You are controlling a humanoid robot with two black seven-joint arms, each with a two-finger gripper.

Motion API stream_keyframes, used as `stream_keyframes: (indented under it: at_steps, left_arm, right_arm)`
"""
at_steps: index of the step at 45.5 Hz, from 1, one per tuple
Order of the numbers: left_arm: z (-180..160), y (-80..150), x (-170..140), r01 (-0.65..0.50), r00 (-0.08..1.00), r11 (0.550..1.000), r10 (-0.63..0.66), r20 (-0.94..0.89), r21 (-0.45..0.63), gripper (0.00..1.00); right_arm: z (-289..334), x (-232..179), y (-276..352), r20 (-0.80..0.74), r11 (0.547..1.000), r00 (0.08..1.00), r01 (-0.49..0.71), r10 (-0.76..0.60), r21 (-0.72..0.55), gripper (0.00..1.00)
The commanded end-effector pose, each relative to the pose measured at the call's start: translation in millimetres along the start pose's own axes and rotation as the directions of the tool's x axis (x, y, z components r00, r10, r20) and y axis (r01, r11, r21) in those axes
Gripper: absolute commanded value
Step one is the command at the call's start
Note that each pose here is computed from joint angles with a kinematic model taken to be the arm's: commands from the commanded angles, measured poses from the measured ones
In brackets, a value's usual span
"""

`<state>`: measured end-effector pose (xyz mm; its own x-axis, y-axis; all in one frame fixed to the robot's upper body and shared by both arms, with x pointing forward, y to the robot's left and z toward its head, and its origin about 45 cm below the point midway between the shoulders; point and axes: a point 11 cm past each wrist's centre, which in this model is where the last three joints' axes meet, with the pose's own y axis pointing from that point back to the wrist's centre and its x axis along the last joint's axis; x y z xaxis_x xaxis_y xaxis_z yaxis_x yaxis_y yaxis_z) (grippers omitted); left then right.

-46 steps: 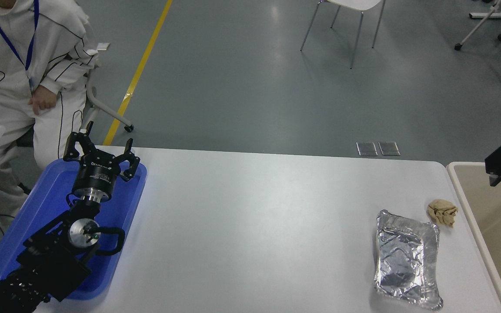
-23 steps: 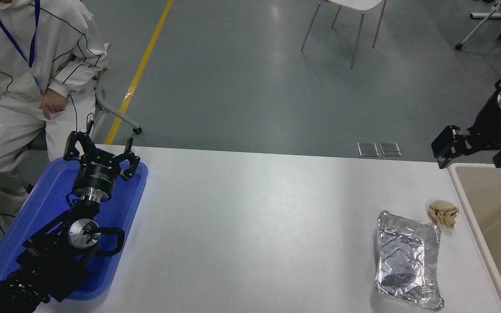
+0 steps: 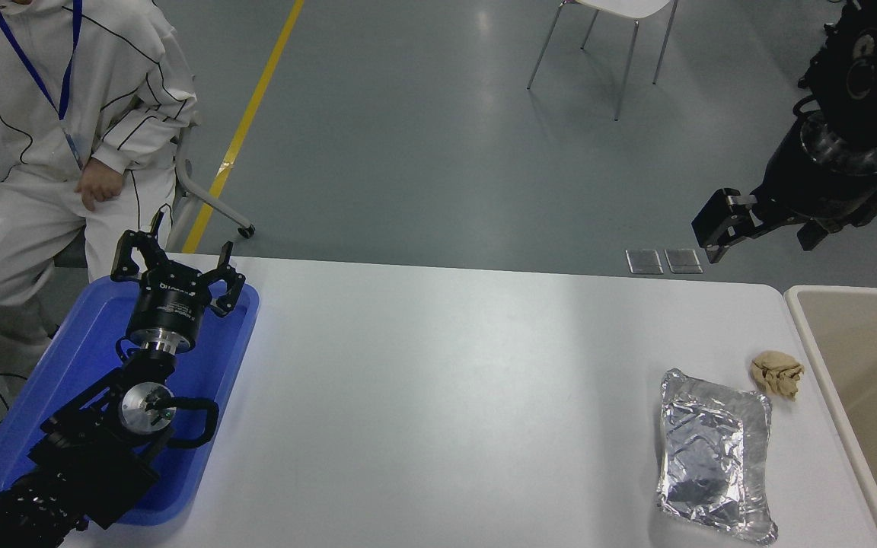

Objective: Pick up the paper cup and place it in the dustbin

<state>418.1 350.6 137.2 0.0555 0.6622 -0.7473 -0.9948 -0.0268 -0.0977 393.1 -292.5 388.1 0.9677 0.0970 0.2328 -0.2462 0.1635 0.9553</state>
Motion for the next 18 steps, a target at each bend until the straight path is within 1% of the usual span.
stream_keyframes:
  at_steps: [1,18]
  left_arm:
    - [-0.1,-0.4,-0.6,0.001,1.0,1.0,-0.001,-0.001,0.0,1.0]
    - [-0.1,-0.4,-0.6,0.001,1.0,1.0,-0.001,-0.001,0.0,1.0]
  right_arm:
    - [-12.2,4.0,4.6,-0.018,0.999,1.0,-0.016,0.017,0.03,1.0]
    - [-15.4,5.0,5.2,-0.02,0.999,1.0,-0.02,0.021,0.042,1.0]
